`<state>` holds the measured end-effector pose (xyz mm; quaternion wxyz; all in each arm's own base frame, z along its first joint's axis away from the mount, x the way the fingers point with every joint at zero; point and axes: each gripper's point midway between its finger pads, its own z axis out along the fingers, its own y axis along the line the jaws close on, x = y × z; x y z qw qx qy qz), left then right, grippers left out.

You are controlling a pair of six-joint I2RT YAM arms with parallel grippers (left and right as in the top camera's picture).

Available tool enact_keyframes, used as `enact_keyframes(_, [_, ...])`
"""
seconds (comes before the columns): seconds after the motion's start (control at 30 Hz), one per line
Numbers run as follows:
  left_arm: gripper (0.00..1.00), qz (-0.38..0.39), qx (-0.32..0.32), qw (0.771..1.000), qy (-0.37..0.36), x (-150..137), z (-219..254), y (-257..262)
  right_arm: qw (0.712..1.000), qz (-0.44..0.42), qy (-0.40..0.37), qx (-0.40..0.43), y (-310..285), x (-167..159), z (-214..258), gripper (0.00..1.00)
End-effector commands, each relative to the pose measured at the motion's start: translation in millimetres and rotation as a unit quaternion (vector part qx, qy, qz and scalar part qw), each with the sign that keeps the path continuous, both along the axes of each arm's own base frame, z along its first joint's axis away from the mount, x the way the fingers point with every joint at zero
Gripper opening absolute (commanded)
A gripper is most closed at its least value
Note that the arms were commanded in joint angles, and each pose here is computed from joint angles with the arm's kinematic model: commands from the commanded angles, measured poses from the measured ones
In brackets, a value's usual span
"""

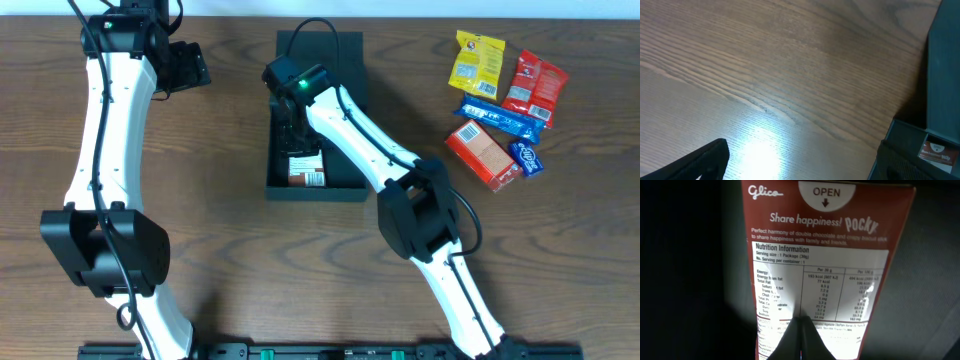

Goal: Pack container
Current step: 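Carry the Pocky box with right gripper into the black box, then lower the Pocky box upright at box's left side and release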

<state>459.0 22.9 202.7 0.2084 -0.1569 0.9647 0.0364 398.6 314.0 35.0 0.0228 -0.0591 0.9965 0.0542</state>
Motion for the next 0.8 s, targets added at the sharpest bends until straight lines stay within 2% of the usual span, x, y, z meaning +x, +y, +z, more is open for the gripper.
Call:
enact_keyframes(0.0, [0.95,-0.001,-0.001,1.000,-0.014,2,10,0,1.000,0.027,0.006,0.007,9,-5,-9,0.02])
enact_keyframes(0.3, [0.95,-0.001,-0.001,1.000,-0.014,3,10,0,0.999,0.033,0.012,0.002,10,-7,-18,0.01])
enact_keyframes(0.5, [0.95,-0.001,-0.001,1.000,-0.014,3,10,0,0.998,0.044,0.028,0.034,20,-14,-9,0.02])
enact_keyframes(0.63, [0.95,-0.002,-0.001,1.000,-0.014,2,10,0,0.999,0.042,0.007,0.032,15,-7,8,0.01])
enact_keyframes(0.77, [0.95,-0.001,-0.001,1.000,-0.014,2,10,0,0.999,0.017,-0.031,-0.014,-13,10,24,0.01])
